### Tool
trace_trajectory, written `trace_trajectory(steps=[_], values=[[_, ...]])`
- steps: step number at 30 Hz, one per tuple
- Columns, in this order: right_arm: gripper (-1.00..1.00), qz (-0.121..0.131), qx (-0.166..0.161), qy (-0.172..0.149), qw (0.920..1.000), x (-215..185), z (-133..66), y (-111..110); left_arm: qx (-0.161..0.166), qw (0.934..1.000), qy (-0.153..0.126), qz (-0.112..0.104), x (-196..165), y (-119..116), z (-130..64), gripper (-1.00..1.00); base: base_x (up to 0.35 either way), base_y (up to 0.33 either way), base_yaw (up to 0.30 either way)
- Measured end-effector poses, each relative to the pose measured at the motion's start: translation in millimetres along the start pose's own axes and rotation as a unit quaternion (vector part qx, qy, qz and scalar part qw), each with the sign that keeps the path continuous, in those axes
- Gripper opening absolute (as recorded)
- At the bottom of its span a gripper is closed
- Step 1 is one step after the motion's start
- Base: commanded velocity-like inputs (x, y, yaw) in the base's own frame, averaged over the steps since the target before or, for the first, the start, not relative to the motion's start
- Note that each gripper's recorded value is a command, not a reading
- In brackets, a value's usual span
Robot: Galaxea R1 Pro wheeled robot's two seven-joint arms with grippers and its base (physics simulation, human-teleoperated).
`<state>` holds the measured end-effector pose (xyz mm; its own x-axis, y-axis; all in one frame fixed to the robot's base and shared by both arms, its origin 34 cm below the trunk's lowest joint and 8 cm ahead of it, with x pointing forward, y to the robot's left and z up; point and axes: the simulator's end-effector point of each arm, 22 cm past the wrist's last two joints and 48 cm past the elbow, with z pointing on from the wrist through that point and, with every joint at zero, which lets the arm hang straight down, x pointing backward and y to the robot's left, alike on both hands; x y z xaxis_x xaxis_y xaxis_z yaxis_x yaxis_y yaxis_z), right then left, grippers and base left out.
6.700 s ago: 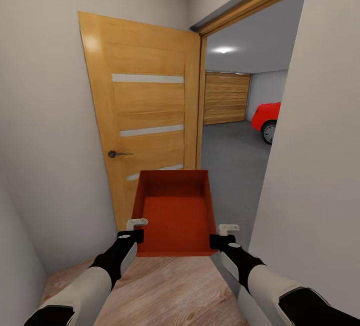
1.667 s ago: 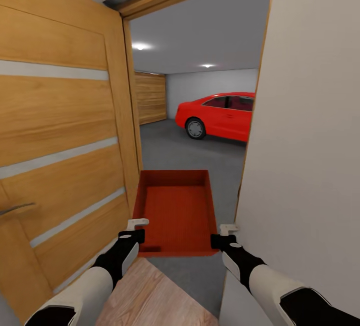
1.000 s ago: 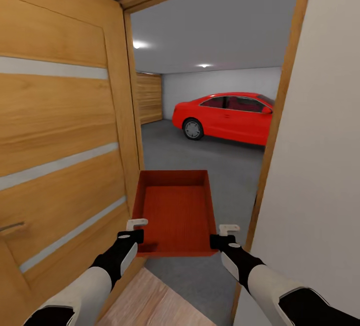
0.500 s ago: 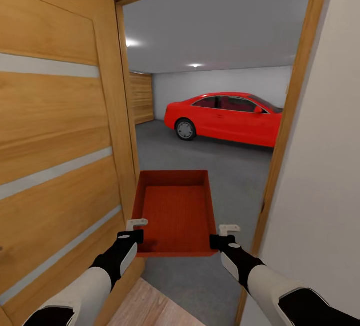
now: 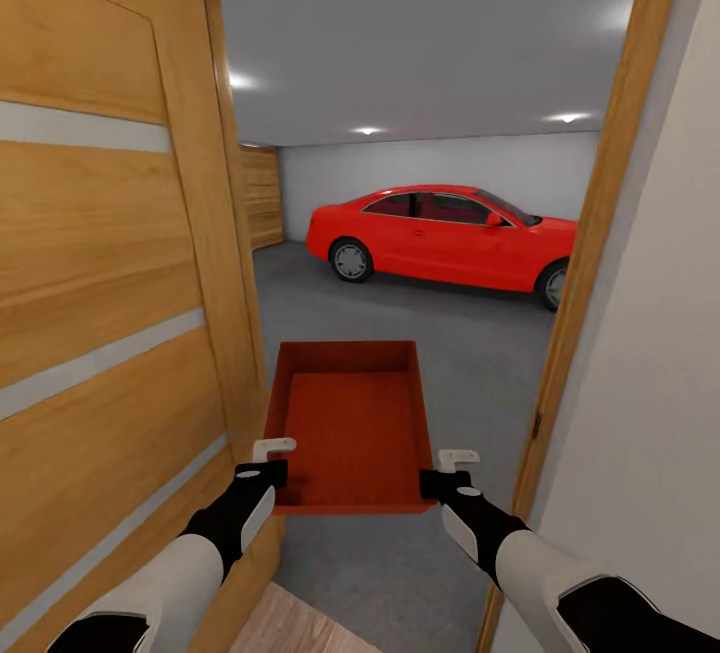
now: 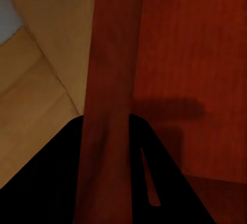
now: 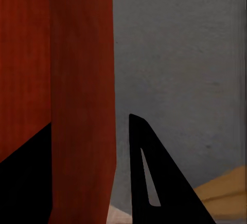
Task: Move the two storage containers from the living room to the garage. In the garage, place one container on the floor and stack the other container on top of it (either order is fine).
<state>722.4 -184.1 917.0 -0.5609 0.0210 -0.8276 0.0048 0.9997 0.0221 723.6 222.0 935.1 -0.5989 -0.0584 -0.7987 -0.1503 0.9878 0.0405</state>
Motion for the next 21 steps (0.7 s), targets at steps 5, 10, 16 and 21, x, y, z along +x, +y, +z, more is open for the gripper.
trace_trajectory(steps=[5, 10, 16, 21], values=[[-1.0, 0.001, -0.001, 0.0, 1.0, -0.1, 0.4, -3.2, -0.002, 1.0, 0.0, 0.001, -0.2, -3.2, -1.1, -1.0, 0.186, 0.166, -0.076], [-1.0, 0.001, 0.0, 0.0, 1.0, 0.0, 0.0, 0.2, 0.0, 1.0, 0.0, 0.0, -0.4, 0.2, 0.0, -1.0, 0.186, 0.166, -0.115], [-1.0, 0.0, 0.0, 0.0, 1.0, 0.0, 0.0, 0.1, 0.0, 1.0, 0.0, 0.0, -0.3, 0.1, 0.0, -1.0, 0.186, 0.166, -0.229], [-1.0, 0.0, 0.0, 0.0, 1.0, 0.0, 0.0, 0.1, 0.0, 1.0, 0.0, 0.0, -0.3, 0.1, 0.0, -1.0, 0.186, 0.166, -0.212]])
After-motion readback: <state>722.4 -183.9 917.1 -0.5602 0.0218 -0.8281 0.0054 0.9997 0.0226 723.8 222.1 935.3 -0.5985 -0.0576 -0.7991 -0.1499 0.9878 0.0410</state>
